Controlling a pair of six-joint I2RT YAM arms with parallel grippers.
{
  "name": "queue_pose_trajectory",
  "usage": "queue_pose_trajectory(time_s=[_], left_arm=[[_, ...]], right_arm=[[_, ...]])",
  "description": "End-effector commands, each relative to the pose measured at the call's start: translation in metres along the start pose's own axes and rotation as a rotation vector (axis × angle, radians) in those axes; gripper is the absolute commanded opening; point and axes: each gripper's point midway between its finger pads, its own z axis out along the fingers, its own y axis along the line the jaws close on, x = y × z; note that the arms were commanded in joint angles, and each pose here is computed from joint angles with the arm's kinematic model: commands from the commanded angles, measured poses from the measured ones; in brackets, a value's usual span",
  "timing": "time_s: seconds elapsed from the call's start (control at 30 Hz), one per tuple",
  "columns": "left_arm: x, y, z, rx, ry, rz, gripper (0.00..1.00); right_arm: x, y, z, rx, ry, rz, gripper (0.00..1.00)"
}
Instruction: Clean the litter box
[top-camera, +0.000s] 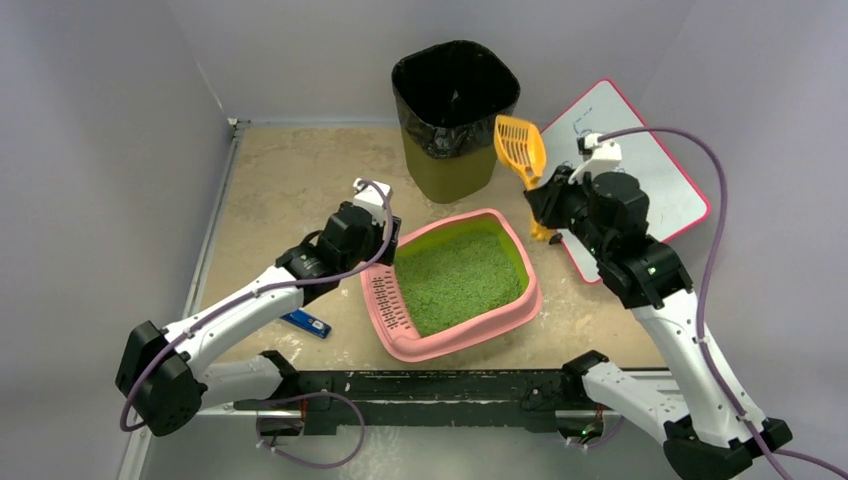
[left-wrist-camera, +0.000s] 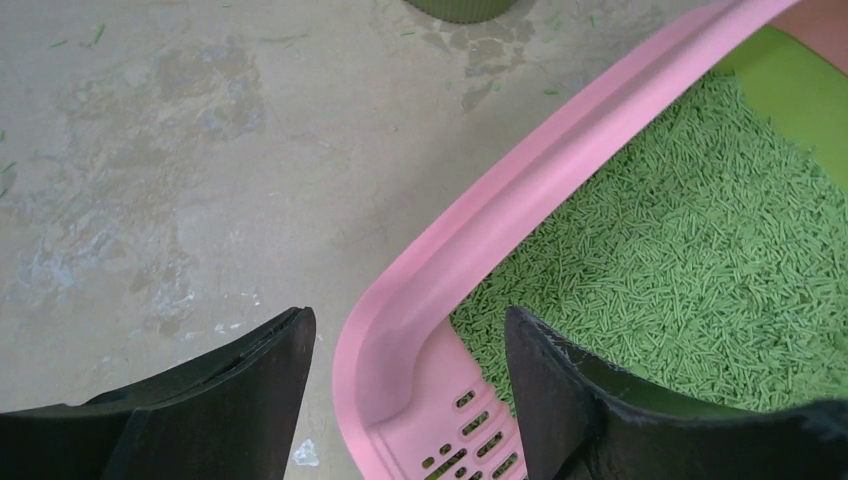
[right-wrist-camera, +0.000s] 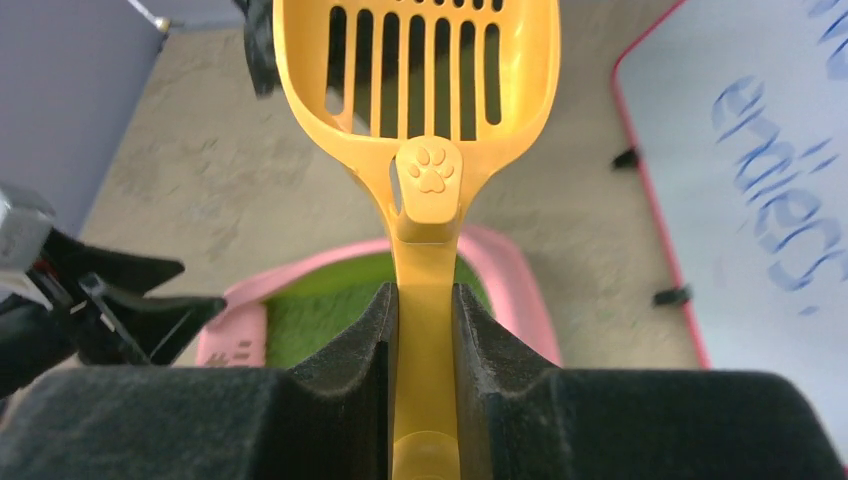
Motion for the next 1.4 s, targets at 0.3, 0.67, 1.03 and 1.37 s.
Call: queue_pose_trajectory(time_s=[0.3, 0.67, 1.03, 1.37], left_arm=[[-0.024, 0.055, -0.067, -0.215, -0.203, -0.162, 0.80], [-0.012, 0.085, -0.091, -0.339, -0.222, -0.144, 0.84], [-0.012, 0.086, -0.097, -0.323, -0.254, -0.139, 0.84], [-0.012, 0.084, -0.098, -0.307, -0.249, -0.126, 0.84]], right_arm=[[0.110, 0.034, 0.002, -0.016, 0.292, 0.498, 0.00], [0.141, 0.049, 0.008, 0.096, 0.329, 0.678, 0.00], [0.183, 0.063, 0.003, 0.379, 0.372, 0.693, 0.00], [0.212, 0.085, 0.010, 0.490, 0.390, 0.720, 0.00]])
